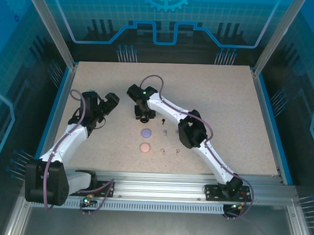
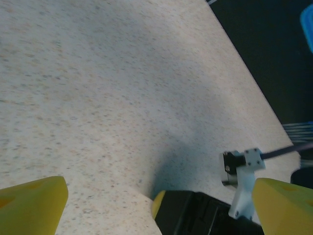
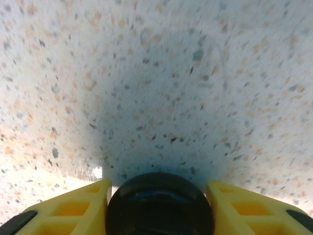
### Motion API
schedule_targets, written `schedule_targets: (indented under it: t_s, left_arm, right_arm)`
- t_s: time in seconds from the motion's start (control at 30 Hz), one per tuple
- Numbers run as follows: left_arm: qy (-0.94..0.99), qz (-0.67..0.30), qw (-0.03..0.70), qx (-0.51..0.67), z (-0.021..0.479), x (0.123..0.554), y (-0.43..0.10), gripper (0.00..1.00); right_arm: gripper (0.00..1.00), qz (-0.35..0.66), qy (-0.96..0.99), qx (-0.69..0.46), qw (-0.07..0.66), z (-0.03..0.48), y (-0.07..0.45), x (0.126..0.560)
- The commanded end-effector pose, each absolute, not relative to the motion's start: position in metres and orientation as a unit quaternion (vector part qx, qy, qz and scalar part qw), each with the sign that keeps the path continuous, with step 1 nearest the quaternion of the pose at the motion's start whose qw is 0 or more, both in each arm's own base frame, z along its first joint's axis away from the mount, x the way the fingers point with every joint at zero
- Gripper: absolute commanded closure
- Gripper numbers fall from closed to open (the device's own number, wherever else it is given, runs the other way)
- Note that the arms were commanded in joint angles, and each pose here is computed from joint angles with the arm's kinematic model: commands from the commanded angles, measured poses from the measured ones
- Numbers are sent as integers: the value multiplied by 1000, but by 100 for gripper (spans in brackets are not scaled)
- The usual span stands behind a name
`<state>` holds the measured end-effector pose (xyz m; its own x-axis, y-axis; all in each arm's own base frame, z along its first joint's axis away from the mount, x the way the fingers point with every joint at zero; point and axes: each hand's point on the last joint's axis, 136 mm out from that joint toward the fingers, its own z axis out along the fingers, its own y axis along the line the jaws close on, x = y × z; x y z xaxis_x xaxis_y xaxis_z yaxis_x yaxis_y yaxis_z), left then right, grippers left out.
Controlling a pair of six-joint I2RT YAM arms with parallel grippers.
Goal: Insert the wireless bluetooth earbuds into the charging case
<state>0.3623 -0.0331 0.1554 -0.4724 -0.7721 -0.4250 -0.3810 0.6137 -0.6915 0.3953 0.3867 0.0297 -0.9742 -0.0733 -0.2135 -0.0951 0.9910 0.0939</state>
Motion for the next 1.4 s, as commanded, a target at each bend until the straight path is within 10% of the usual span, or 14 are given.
schedule_targets:
  t_s: [0.0,0.57,1.0,1.37]
  left_arm:
    - [804,-338,380,-308,161,369,-56,1]
    - [688,-582,396,-179,161,411,-141,2]
    - [799,-368,468,-85,168,401,-168,1]
    - [791,-382,469,-90,160,407,-180,6]
  right_arm:
    - [60,114,982,-11,151,95,379,423]
    - [59,257,943,137,162,166,352,473]
    - [59,250,942,141,175,177,341,468]
    - [59,251,940,141,182,185,345,463]
